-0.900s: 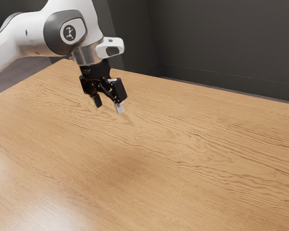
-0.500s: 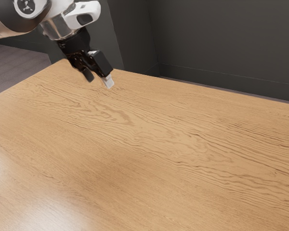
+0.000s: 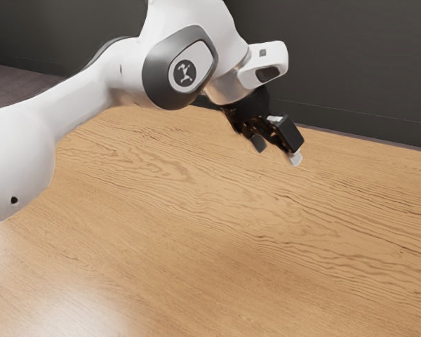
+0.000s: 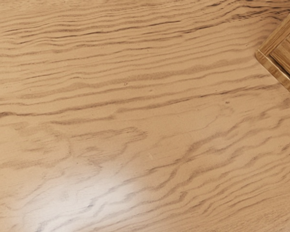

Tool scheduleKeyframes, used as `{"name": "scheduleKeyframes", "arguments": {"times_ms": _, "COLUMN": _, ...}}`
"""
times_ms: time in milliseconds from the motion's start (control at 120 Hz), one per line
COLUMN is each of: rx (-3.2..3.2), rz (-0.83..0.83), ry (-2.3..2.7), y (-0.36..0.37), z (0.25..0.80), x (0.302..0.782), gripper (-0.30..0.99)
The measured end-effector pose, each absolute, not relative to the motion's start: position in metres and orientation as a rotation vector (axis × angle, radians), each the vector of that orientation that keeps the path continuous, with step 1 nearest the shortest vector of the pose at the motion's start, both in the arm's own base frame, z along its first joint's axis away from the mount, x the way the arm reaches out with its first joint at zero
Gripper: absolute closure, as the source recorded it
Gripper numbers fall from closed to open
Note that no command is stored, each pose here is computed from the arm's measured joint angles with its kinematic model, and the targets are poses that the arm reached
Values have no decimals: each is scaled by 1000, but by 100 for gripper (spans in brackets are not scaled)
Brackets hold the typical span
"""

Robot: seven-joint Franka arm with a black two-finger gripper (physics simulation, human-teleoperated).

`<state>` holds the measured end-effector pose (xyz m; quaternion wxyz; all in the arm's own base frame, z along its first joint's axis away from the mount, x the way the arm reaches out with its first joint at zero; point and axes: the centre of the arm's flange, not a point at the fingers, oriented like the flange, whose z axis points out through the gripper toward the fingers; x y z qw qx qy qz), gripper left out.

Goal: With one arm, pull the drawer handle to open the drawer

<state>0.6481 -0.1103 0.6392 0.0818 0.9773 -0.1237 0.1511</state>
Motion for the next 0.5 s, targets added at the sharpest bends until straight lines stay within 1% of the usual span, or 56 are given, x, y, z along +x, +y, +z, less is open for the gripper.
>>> {"name": "scheduleKeyframes", "arguments": {"times_ms": 92, "rx": 2892, "rz": 532, "ry": -294, "y": -122, "z": 638, "x": 657, "gripper": 0}}
{"name": "scheduleKeyframes", "arguments": {"times_ms": 242, "rx": 2808, "rz": 570, "ry": -27, "y": -112, "z": 639, "x": 667, "gripper": 0}}
{"name": "scheduleKeyframes", "arguments": {"times_ms": 417, "rx": 2735, "rz": 562, "ry": 152, "y": -122, "z": 638, "x": 670, "gripper": 0}}
{"name": "scheduleKeyframes", "arguments": {"times_ms": 500, "rx": 2683, "rz": 523, "ry": 215, "y": -141, "z": 620, "x": 662, "gripper": 0}}
